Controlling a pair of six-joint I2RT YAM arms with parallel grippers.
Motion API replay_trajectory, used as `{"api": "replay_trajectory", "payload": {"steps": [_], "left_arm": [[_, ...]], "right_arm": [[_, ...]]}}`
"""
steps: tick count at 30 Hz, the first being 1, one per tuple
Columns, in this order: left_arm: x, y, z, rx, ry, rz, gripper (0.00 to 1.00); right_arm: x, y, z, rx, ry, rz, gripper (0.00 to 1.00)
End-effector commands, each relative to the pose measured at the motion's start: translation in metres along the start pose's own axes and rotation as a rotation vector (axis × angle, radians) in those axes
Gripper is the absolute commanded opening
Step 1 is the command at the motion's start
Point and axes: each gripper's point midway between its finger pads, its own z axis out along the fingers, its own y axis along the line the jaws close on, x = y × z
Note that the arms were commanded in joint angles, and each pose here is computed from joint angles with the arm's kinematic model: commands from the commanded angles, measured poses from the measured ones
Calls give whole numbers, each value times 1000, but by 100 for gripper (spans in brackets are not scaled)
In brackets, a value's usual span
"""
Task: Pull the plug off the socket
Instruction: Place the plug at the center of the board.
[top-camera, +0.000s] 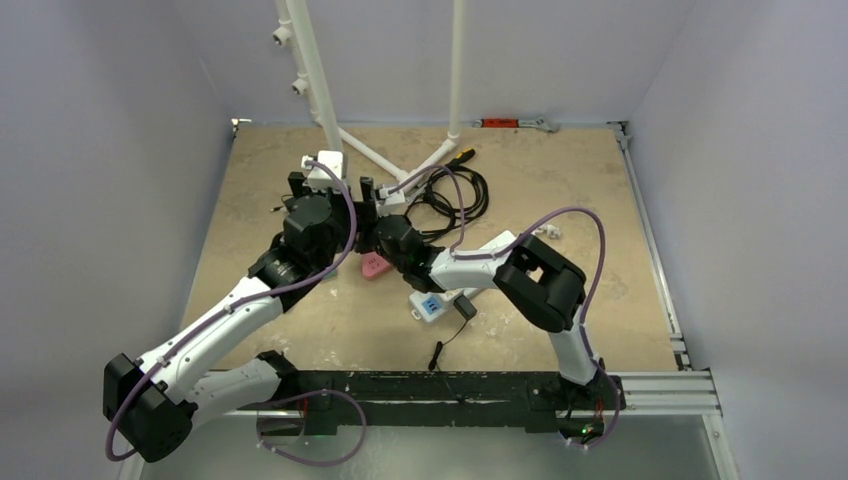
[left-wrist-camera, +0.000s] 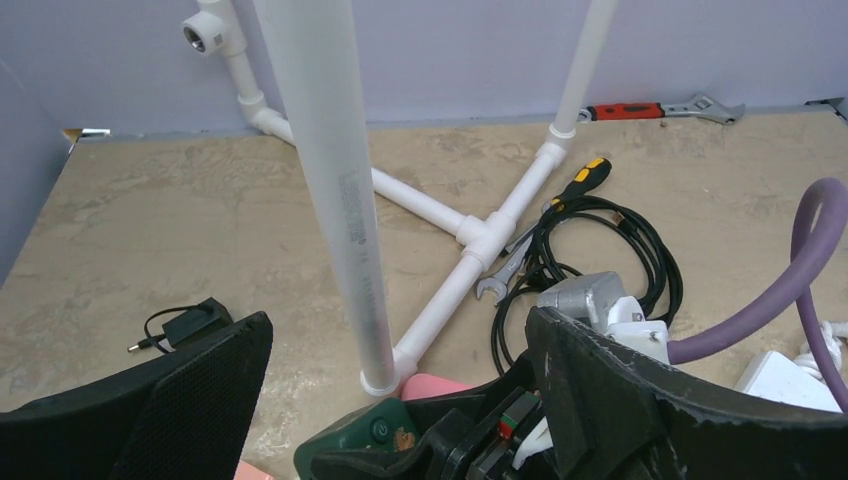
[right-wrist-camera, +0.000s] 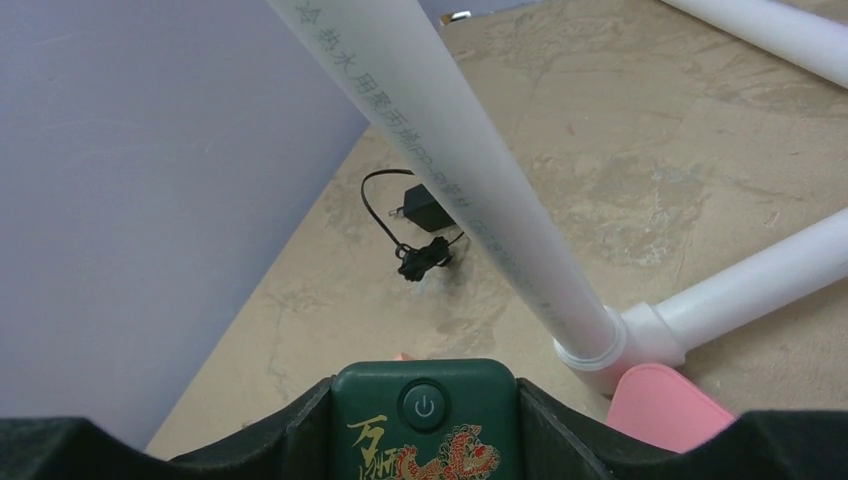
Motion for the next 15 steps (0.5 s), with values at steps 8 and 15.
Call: {"api": "replay_trajectory", "payload": {"steps": [8,15], "left_arm": [[-33,-44,-13,200,-85,-93,99],[-32,-48,-13,221,-83,-90,99]], "right_arm": [[14,15,-3,-48,67,-80,60],[-9,28,-20,-92,24,-100,75]]}}
